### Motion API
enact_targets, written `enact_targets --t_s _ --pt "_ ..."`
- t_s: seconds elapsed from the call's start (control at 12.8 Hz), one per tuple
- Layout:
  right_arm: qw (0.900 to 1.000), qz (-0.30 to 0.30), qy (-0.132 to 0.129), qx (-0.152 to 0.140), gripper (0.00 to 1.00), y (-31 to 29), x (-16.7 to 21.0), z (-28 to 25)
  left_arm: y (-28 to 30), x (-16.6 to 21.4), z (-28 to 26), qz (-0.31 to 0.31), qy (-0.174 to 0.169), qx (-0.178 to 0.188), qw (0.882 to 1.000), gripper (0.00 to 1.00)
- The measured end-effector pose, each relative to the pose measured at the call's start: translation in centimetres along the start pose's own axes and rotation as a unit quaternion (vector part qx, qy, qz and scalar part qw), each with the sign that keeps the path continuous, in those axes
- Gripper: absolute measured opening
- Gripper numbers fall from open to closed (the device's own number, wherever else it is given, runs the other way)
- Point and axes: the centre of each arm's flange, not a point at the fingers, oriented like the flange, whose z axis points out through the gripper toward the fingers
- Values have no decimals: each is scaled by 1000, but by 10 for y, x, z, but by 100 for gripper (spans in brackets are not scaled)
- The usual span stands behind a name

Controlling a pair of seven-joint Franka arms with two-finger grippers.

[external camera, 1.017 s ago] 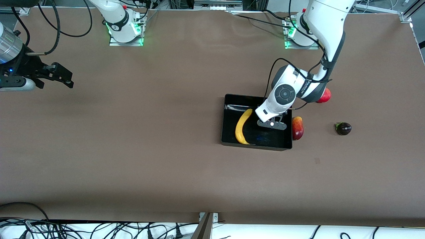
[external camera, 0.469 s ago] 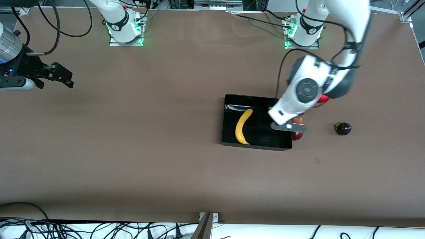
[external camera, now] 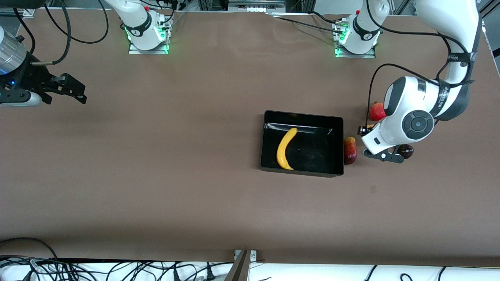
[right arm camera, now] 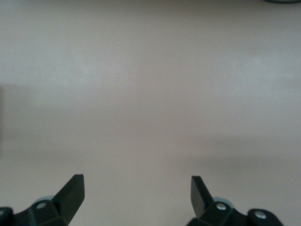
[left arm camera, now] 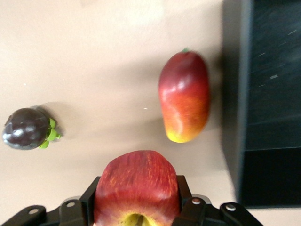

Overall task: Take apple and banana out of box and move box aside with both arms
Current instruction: 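Lower the apple beside the mango and open the left gripper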

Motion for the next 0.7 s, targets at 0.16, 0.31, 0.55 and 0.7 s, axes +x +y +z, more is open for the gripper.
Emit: enact_targets --t_s 0.16,0.31,0.55,0.7 --pt "1000 -1 0 0 100 -1 0 0 4 -12 52 12 33 1 999 65" --pt "1000 -1 0 0 100 -1 0 0 -1 -28 91 29 55 14 998 65" --pt "1000 -1 0 0 100 -1 0 0 -12 -36 104 37 58 22 997 72" --pt "1000 -1 0 0 100 -1 0 0 -9 -35 99 41 64 22 997 93"
